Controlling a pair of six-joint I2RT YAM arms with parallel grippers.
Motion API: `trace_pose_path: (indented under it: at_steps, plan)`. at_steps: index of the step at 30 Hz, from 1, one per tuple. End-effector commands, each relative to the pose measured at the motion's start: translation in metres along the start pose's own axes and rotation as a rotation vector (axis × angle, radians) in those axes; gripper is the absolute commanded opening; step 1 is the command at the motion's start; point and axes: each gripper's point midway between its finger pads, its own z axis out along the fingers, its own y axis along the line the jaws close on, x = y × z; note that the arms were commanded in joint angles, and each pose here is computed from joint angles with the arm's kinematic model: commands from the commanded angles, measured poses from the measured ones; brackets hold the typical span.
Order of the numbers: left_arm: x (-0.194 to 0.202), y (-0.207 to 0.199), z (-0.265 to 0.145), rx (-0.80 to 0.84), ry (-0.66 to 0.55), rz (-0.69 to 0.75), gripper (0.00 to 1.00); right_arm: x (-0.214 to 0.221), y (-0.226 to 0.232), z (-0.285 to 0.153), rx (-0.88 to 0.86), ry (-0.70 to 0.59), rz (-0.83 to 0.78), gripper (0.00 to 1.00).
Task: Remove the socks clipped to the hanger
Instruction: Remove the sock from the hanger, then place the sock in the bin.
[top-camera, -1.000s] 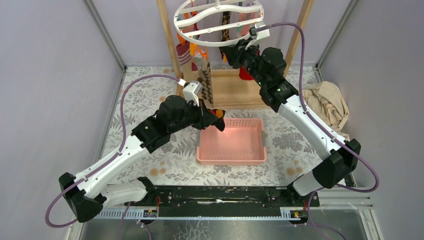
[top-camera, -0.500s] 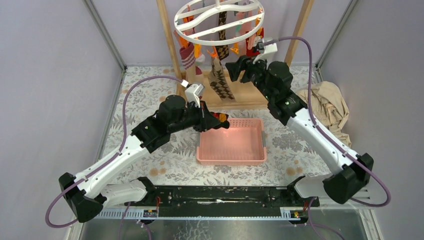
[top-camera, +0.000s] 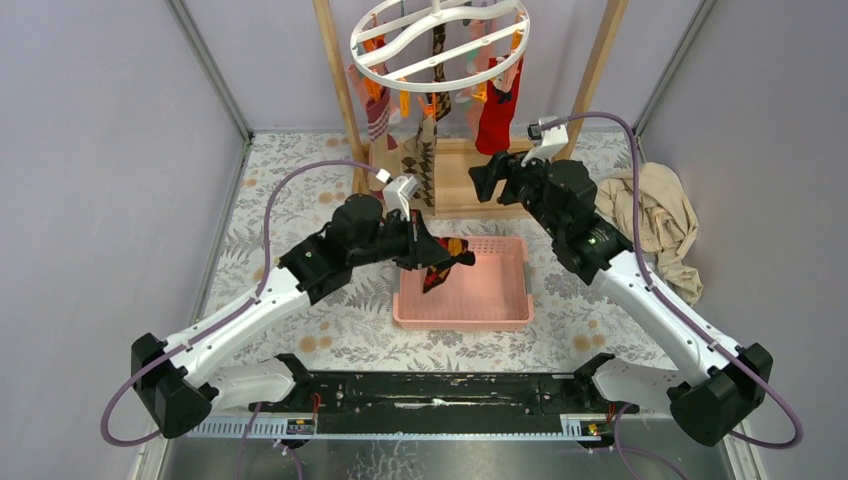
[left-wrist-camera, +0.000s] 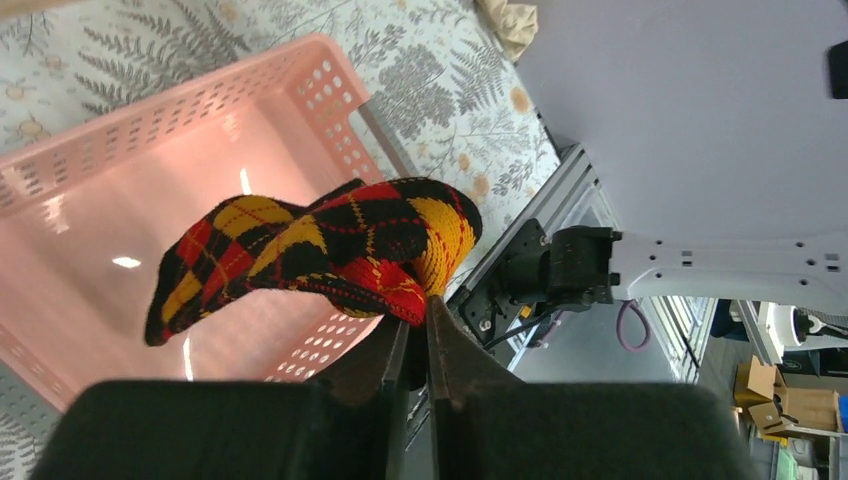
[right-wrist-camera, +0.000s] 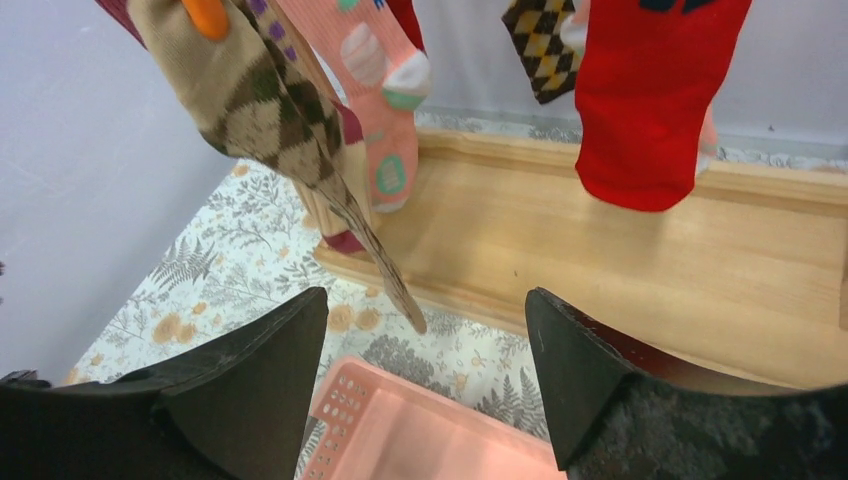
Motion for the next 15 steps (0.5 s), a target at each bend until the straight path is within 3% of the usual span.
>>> trace_pose_path:
  at_steps: [1, 9, 15]
  plan:
    - [0.01, 0.014, 0.011, -0.003, -0.007, -0.022, 0.14, -0.001, -0.003, -0.011, 0.018, -0.017, 0.0, 0.8]
    - [0.056, 0.083, 0.023, -0.211, 0.047, -0.055, 0.24, 0.028, -0.005, -0.014, -0.001, 0.047, 0.011, 0.81]
    - [0.079, 0.114, 0.021, -0.319, 0.076, -0.07, 0.48, 0.047, -0.002, -0.011, -0.03, 0.092, 0.032, 0.81]
